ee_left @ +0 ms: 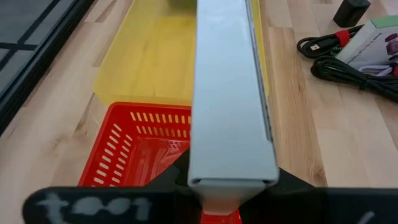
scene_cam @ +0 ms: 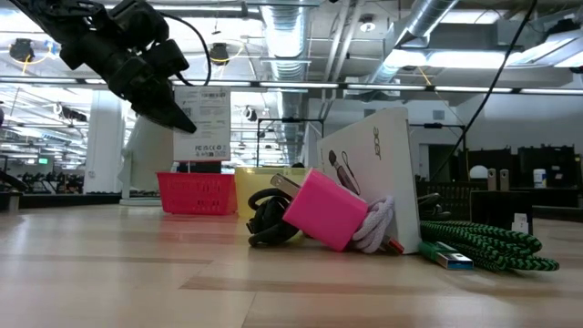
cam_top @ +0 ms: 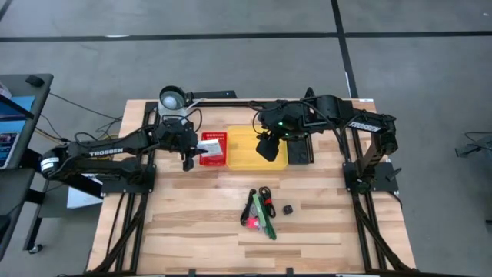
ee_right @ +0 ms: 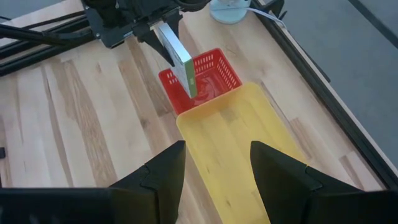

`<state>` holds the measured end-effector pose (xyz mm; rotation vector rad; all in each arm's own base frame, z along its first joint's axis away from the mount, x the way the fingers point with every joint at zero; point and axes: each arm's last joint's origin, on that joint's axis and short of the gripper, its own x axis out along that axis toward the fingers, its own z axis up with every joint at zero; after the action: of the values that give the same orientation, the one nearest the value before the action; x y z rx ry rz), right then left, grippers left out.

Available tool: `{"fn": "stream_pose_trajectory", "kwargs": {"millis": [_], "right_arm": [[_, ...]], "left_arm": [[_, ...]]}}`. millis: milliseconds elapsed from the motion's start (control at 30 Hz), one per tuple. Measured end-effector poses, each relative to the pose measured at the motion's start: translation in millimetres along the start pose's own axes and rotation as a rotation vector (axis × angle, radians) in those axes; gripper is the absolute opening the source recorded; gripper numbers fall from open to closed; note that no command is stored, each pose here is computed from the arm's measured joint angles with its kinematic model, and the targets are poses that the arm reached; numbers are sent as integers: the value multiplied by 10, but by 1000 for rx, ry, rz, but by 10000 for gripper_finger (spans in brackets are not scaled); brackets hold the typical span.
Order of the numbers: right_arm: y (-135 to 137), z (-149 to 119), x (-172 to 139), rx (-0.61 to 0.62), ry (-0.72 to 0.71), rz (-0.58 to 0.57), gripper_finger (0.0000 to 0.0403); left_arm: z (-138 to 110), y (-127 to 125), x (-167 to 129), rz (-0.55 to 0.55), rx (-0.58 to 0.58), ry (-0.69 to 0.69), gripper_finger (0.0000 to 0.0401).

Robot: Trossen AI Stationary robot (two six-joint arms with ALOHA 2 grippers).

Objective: Pick and place items into bin
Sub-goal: Put the right card reader box into the red bin

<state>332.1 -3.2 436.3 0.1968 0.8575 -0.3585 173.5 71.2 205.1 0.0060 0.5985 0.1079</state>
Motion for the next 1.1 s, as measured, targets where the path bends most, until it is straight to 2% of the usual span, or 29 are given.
{"fn": "stream_pose_trajectory", "kwargs": {"millis": [933,1100], "right_arm": [[0,0,0,8,0,0,176],[1,0,0,8,0,1,178]], "left_arm": [[-4,-24,2,-58,-53,-2,53],[-4,-25,2,-61,-70,-1,77]]}}
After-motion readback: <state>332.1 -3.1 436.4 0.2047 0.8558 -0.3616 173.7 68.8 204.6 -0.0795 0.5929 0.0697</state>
